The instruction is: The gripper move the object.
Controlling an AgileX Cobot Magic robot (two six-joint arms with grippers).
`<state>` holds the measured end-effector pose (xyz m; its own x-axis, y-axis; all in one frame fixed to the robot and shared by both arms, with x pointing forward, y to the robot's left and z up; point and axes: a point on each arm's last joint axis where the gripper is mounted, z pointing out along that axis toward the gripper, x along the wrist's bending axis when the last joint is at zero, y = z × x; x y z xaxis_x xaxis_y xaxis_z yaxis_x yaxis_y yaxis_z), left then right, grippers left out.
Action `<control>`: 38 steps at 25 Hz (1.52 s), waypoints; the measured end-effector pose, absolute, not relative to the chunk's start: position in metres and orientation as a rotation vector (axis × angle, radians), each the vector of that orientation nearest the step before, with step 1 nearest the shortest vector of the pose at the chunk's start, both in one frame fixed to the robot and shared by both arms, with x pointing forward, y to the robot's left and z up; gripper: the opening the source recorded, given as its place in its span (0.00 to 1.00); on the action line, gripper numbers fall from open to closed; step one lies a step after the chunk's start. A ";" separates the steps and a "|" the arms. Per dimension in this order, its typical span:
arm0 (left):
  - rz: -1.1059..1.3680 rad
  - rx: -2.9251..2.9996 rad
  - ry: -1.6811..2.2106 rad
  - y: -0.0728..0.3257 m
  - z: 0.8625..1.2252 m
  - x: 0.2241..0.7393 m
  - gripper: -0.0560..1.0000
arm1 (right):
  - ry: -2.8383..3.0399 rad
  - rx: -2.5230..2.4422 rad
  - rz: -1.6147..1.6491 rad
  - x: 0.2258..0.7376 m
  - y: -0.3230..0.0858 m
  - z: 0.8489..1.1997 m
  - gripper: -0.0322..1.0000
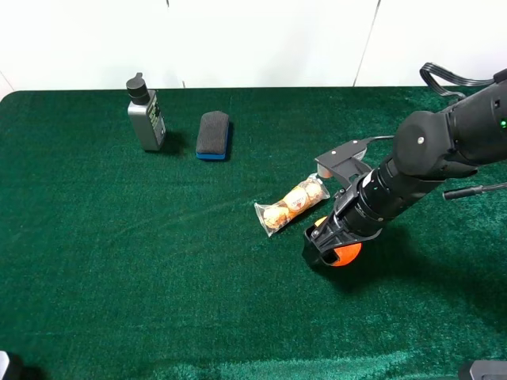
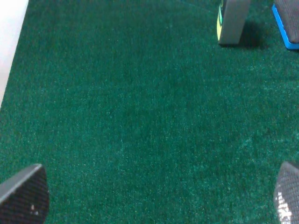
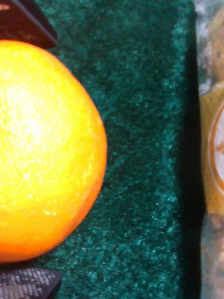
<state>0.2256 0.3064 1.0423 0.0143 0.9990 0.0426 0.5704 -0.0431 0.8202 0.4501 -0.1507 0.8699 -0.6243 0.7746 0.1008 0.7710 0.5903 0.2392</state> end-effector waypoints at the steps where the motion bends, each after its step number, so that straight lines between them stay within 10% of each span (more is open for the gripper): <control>1: 0.891 1.680 1.619 0.306 1.042 0.226 0.98 | 2.790 1.355 0.409 0.450 -0.150 0.870 0.70; 6: 0.891 1.680 1.619 0.306 1.042 0.226 0.98 | 2.792 1.361 0.406 0.450 -0.150 0.870 0.56; 38: 0.891 1.680 1.619 0.306 1.042 0.226 0.98 | 2.815 1.455 0.430 0.447 -0.146 0.899 0.56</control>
